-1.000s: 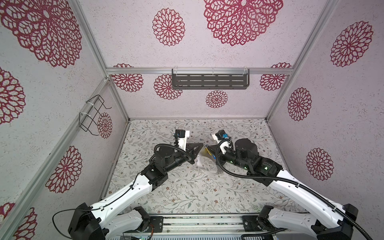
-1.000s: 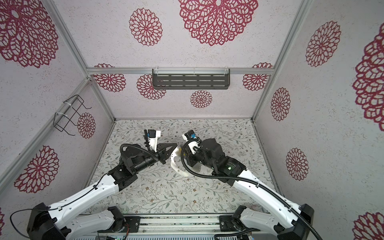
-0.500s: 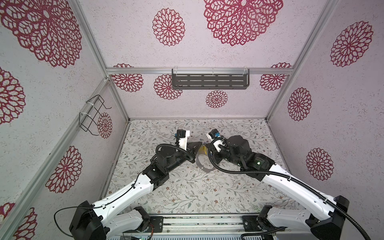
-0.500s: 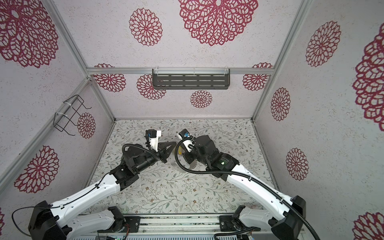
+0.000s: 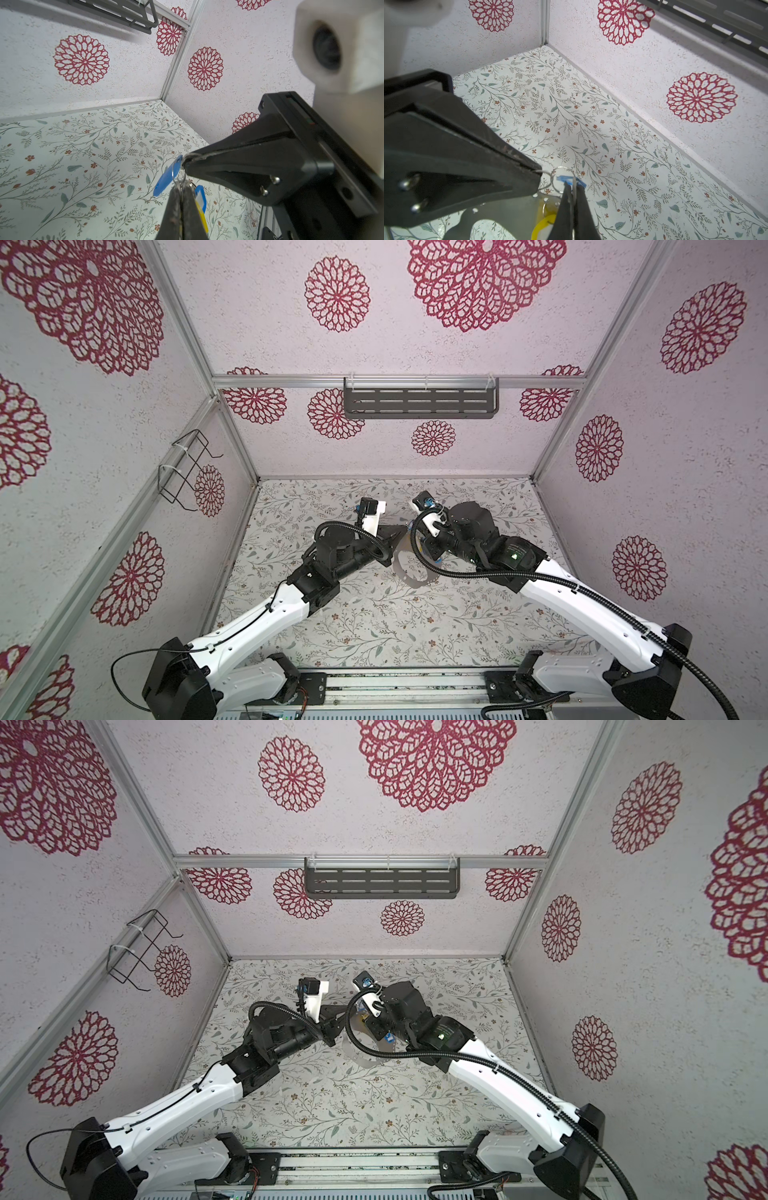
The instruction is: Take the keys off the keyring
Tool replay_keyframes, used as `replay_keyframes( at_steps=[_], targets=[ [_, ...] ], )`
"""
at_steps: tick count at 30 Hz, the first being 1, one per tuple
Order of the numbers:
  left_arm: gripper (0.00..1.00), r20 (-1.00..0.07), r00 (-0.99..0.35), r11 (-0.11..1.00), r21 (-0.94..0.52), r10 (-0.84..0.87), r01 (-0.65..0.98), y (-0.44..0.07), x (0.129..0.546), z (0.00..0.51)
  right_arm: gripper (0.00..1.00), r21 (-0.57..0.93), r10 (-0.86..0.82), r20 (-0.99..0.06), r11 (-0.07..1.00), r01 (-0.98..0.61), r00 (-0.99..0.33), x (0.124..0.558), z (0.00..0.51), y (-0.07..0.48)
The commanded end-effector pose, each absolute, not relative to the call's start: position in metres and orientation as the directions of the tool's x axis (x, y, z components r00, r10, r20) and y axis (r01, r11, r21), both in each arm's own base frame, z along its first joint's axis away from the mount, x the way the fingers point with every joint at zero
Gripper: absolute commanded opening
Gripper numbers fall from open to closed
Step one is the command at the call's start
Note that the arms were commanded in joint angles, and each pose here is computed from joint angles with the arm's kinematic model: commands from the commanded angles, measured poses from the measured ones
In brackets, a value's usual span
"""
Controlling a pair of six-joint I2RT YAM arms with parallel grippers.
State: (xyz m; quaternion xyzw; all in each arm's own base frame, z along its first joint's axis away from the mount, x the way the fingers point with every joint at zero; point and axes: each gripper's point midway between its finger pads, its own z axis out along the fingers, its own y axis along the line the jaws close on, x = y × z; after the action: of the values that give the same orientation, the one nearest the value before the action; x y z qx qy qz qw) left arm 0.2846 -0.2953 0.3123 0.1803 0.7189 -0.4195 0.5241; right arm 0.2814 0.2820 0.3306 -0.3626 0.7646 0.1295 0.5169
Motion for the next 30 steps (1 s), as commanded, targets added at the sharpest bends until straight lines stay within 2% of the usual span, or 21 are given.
replay_keyframes(
  at_steps=[1, 12, 16, 22, 30],
  targets=[
    [0.0, -0.9, -0.407, 0.551, -0.421, -0.154, 0.72, -0.3, 0.279, 0.31, 0.0, -0.223, -0.362, -0.921, 0.794, -0.566, -0.146, 0.305, 0.377, 0.255],
    [0.0, -0.882, -0.456, 0.54, -0.445, -0.124, 0.714, -0.303, 0.278, 0.292, 0.0, -0.188, -0.307, -0.947, 0.768, -0.612, -0.095, 0.292, 0.41, 0.259],
    [0.0, -0.884, -0.449, 0.618, -0.426, -0.128, 0.661, -0.294, 0.292, 0.275, 0.0, -0.182, -0.31, -0.945, 0.762, -0.622, -0.102, 0.289, 0.406, 0.258],
    [0.0, -0.961, -0.276, 0.627, -0.229, -0.024, 0.744, -0.29, 0.287, 0.254, 0.0, -0.148, -0.31, -0.939, 0.757, -0.636, -0.151, 0.283, 0.385, 0.257],
    [0.0, -0.989, -0.097, 0.521, -0.023, 0.115, 0.853, -0.295, 0.265, 0.25, 0.0, -0.068, -0.262, -0.942, 0.76, -0.646, -0.209, 0.271, 0.358, 0.252]
  ],
)
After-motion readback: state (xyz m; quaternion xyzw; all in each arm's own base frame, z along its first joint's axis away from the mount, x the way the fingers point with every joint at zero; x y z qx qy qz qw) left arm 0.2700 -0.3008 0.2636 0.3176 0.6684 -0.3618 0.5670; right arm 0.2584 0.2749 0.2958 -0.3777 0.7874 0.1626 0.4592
